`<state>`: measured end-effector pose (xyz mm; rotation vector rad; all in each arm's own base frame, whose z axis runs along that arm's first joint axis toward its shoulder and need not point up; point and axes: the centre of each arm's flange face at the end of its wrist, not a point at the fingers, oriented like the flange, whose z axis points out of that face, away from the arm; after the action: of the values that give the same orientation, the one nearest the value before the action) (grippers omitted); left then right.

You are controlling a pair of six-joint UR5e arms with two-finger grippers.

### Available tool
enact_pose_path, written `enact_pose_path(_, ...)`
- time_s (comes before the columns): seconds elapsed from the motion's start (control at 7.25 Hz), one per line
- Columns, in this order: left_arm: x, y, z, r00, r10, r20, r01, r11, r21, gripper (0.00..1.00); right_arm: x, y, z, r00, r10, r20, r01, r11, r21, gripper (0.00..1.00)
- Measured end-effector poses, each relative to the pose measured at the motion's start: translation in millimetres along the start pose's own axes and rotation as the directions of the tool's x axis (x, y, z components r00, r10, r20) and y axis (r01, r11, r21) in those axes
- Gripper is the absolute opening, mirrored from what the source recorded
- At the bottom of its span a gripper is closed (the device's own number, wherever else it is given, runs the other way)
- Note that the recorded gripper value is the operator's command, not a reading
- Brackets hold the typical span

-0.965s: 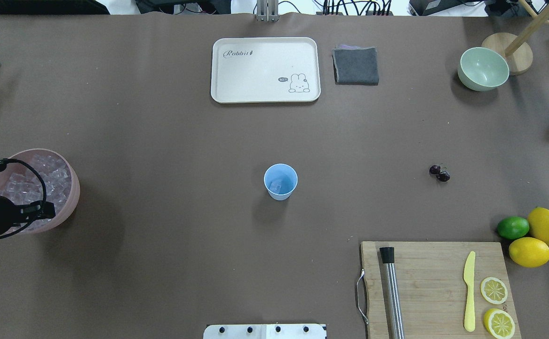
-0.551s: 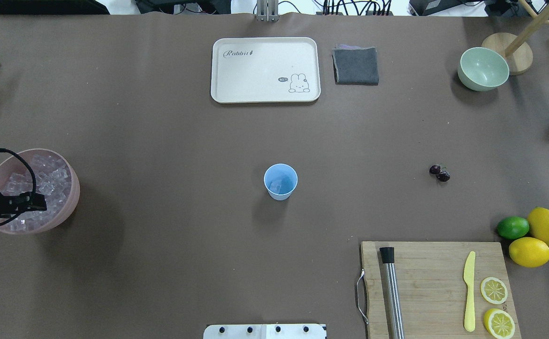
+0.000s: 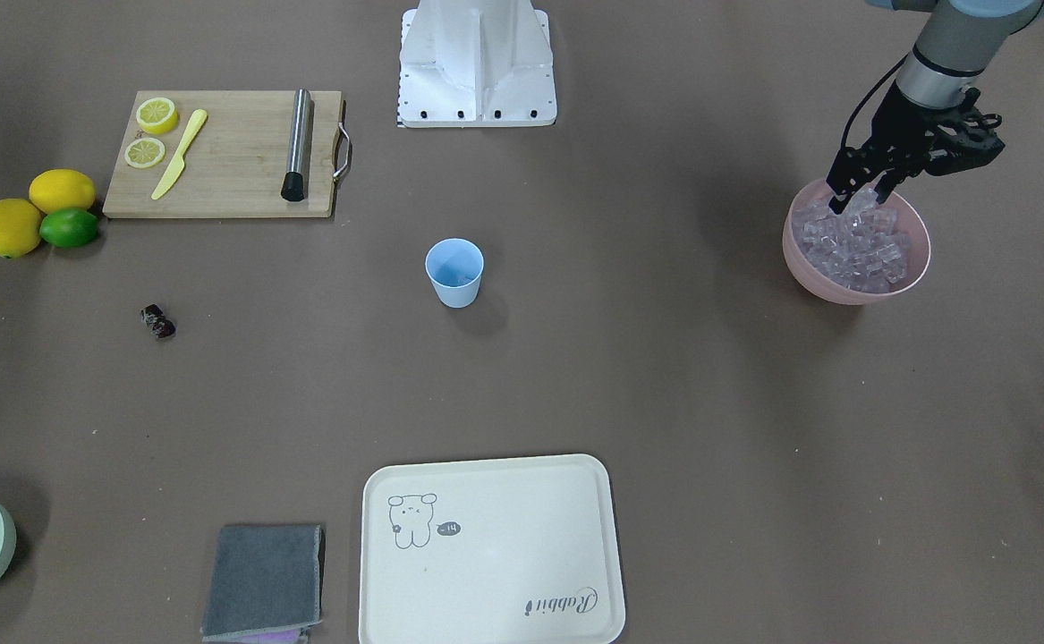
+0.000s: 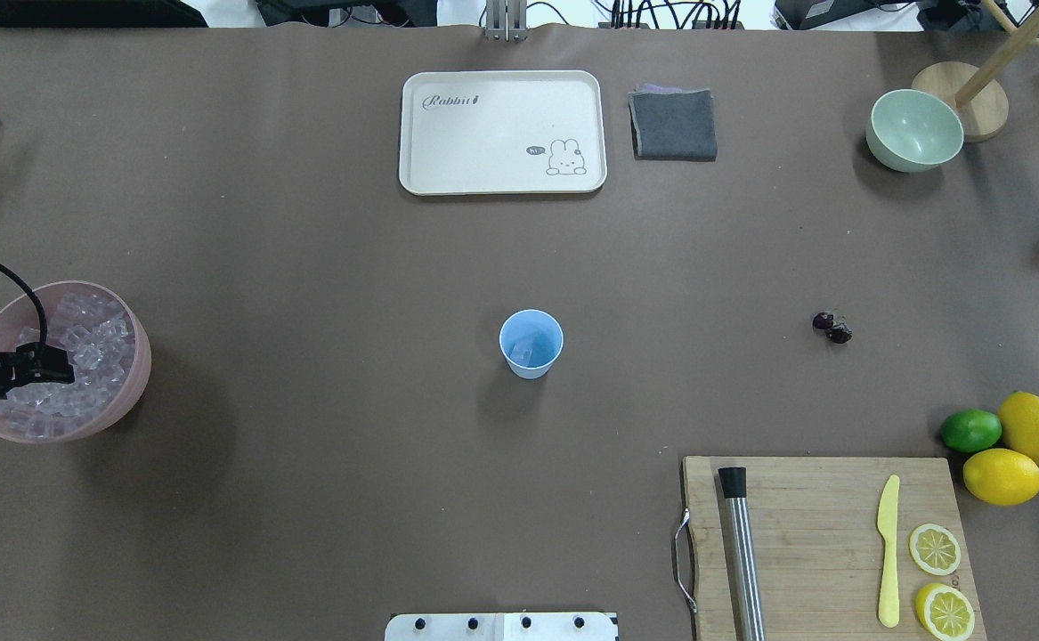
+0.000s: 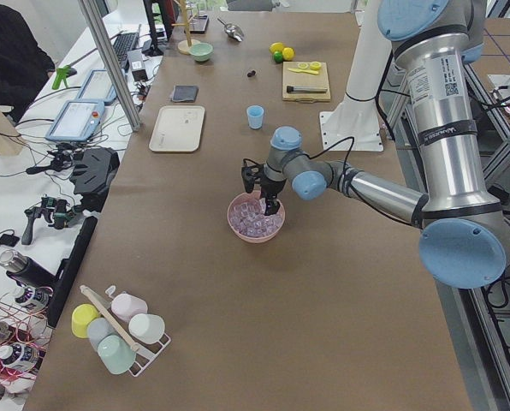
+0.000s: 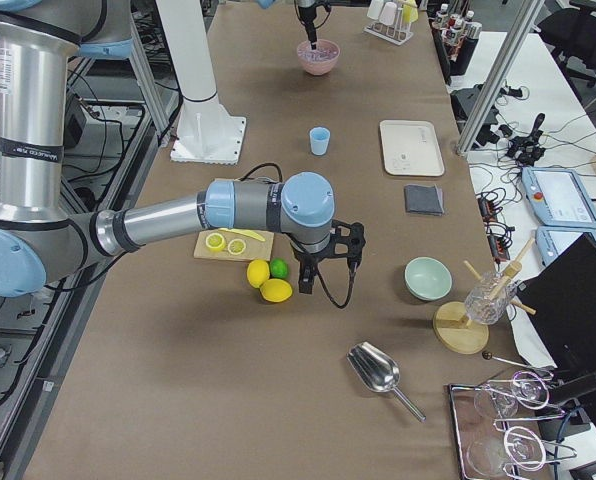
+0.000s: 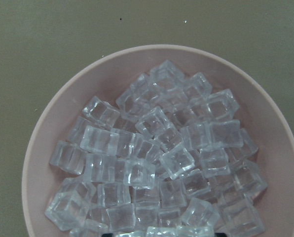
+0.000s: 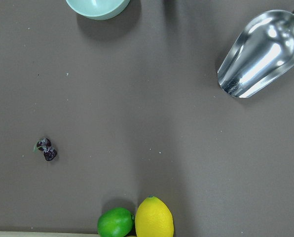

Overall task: Put ice and cherries in cup
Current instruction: 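Lift the left gripper with the ice cube out of the pink bowl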

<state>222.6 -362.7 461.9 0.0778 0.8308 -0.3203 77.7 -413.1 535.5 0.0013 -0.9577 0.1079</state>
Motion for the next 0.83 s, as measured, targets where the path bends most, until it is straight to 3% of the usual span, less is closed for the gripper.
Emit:
enact_pose_path(0.55,124.5,-47.4,-39.7,0.998,-0.008,-0.058,0.008,1.000,0.003,0.11,2.4,2.5,1.7,1.000,0.006,0.001,-0.006,1.000,-0.004,1.00)
enact_pose_path(0.83,211.2,-49.8,-62.7,0.998,0.002,-0.065,-0.003,1.000,-0.013,0.11,4.3,3.7,3.0,1.000,0.010,0.001,-0.010,1.000,-0.007,1.00)
